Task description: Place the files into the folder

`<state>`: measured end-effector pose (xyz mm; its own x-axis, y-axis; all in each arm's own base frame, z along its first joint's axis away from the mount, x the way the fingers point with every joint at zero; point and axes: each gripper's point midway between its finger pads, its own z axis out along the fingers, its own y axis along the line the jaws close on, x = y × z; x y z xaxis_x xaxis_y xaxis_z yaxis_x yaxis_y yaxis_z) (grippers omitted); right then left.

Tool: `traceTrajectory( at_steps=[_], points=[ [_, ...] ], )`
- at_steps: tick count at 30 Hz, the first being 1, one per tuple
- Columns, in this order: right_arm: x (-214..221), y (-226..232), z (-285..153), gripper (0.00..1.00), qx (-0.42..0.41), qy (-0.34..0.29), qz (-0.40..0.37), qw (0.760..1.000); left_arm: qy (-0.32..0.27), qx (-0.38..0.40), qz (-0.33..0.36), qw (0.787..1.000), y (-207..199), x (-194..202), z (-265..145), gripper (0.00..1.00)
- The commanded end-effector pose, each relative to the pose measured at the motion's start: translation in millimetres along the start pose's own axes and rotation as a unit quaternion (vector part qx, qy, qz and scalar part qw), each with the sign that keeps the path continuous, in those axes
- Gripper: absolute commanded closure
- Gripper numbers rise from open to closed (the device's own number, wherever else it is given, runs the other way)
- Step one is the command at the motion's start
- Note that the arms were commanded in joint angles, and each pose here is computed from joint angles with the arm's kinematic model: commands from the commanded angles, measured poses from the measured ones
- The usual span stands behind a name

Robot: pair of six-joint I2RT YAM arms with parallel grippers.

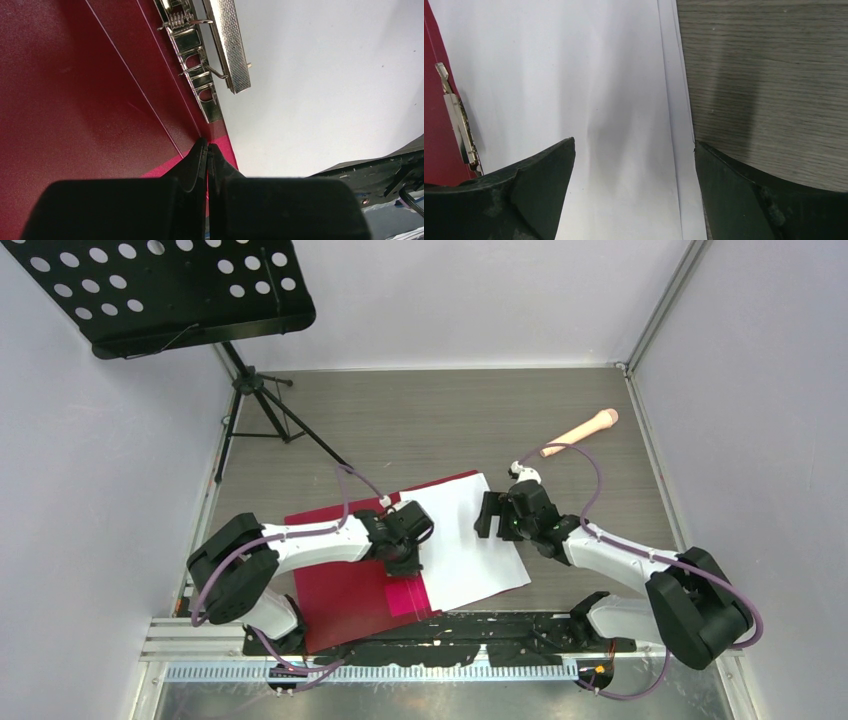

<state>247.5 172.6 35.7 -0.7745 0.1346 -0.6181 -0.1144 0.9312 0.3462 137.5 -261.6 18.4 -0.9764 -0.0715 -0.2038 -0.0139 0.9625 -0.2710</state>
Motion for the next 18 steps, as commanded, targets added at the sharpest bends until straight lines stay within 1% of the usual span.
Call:
traceTrajectory(
  at_steps=[1, 6, 12, 18],
  points=[
    [-19.3, -6.5, -3.7, 0.05, 0.017, -0.049, -0.002, 0.999, -0.012, 0.01, 0.004, 1.0, -9.6, -8.9, -0.5, 1.0],
    [-11.1, -9.3, 0.9, 0.05, 0.02, -0.037, 0.001, 0.999, -0.009, 0.011, 0.003, 1.0, -9.1, -7.6, 1.0, 1.0],
    [5.5, 0.5, 5.0, 0.05, -0.011, -0.015, 0.02, 1.0, -0.006, 0.011, 0.002, 1.0, -8.7, -6.5, 2.9, 1.0],
    [5.0, 15.8, -1.2, 0.05, -0.026, -0.019, 0.017, 0.999, -0.003, 0.012, 0.002, 1.0, -9.3, -5.3, 5.6, 1.0]
  ],
)
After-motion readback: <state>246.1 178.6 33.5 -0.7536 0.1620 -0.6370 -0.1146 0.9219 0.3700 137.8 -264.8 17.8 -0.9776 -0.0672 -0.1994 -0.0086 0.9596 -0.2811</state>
